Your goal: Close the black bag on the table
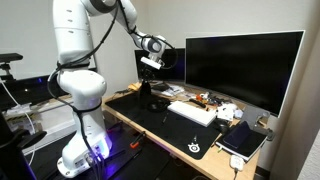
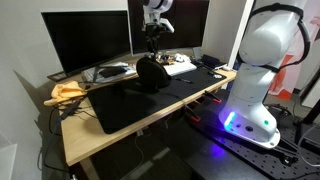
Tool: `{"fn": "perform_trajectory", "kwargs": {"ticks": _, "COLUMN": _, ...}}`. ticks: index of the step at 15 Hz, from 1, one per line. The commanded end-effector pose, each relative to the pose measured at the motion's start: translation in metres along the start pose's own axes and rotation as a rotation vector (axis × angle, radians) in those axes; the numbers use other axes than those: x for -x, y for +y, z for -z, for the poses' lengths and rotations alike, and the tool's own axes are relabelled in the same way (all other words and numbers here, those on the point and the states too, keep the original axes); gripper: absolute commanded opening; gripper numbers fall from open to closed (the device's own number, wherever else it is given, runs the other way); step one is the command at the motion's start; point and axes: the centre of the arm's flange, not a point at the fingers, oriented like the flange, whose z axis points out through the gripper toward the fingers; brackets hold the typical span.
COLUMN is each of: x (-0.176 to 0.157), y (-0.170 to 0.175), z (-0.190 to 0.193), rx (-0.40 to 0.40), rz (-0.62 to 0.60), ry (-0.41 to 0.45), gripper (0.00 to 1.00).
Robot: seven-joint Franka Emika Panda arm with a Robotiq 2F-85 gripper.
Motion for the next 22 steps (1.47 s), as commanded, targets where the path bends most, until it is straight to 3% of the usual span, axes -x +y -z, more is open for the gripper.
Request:
{"fn": "perform_trajectory", "kwargs": {"ticks": 1, "x": -0.011, "y": 0.047, "z": -0.004, "rx": -0.076, "rz": 0.078, "ry": -0.021, "gripper": 0.01}}
{"fn": "perform_trajectory", "kwargs": {"ticks": 9, "x": -0.01, "y": 0.093, "z": -0.004, "rx": -0.182, "rz": 0.157, "ry": -0.015, "gripper": 0.01}}
{"fn": "perform_trajectory", "kwargs": {"ticks": 22, "x": 0.019, "y": 0.151, "z": -0.014, "rx": -0.287, "rz": 0.13, "ry": 0.046, "gripper": 0.01}}
